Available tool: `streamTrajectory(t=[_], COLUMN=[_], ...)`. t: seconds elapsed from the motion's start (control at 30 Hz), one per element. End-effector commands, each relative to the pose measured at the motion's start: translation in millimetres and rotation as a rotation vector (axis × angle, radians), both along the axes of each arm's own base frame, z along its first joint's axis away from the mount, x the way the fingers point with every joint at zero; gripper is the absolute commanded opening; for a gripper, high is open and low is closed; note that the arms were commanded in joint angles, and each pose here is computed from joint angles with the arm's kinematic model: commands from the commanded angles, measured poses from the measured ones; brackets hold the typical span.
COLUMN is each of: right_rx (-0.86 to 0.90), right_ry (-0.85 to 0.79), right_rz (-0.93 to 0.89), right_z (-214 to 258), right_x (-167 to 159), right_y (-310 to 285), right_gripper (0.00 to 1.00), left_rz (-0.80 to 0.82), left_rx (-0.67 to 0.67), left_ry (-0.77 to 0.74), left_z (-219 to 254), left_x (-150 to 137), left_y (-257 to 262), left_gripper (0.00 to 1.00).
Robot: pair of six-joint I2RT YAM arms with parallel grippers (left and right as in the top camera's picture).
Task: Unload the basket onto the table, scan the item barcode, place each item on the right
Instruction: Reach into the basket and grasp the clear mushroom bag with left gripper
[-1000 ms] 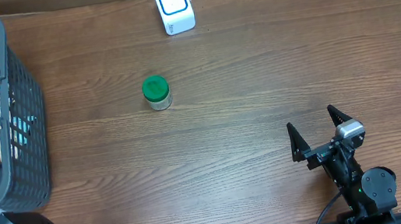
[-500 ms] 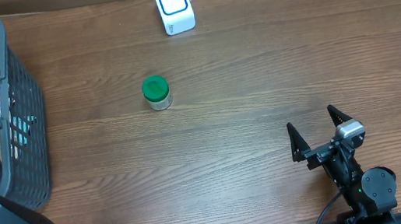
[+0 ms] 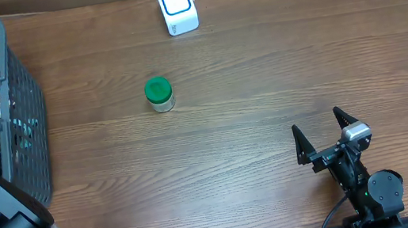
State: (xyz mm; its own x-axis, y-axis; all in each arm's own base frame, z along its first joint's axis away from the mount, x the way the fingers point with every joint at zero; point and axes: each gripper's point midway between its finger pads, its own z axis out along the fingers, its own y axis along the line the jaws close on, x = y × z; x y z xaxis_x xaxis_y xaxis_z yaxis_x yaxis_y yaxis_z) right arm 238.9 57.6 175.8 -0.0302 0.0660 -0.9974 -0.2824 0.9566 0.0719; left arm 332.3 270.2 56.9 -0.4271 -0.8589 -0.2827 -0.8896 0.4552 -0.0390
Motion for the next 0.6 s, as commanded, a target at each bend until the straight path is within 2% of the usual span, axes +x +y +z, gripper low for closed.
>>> streamTrajectory(t=[0.0,0.07,0.23,0.3,0.5,0.57], right_rx=[-0.002,-0.001,-0.002,-0.002,-0.001,-0.002], right_ry=[-0.003,-0.003,-0.003,-0.003,-0.003,-0.003], right_rz=[-0.005,-0.005,-0.005,-0.005,-0.005,-0.005], right_z=[-2.2,-2.2,-2.2,-2.2,-2.2,-2.2], right_x=[0.3,0.3,0.3,0.3,0.3,0.3], right_y=[-1.2,-1.2,-1.2,-1.2,-1.2,-1.2], right_gripper=[1.00,1.00,1.00,1.00,1.00,1.00], left_rz=[-0.009,-0.008,-0.008,-0.008,-0.008,-0.008], left_rx=[0.025,0.028,0.032,0.035,0.033,0.031], left_ry=[0.028,0.024,0.019,0.016,0.017,0.019], left_z=[-5.7,-5.3,-4.8,-4.6,-4.7,-4.8], left_x=[-2.8,-2.1,-0.8,-0.1,-0.4,-1.0], left_y=[4.6,5.8,6.7,7.2,6.9,6.5], left_gripper=[0.79,0.74,0.51,0.37,0.04,0.04])
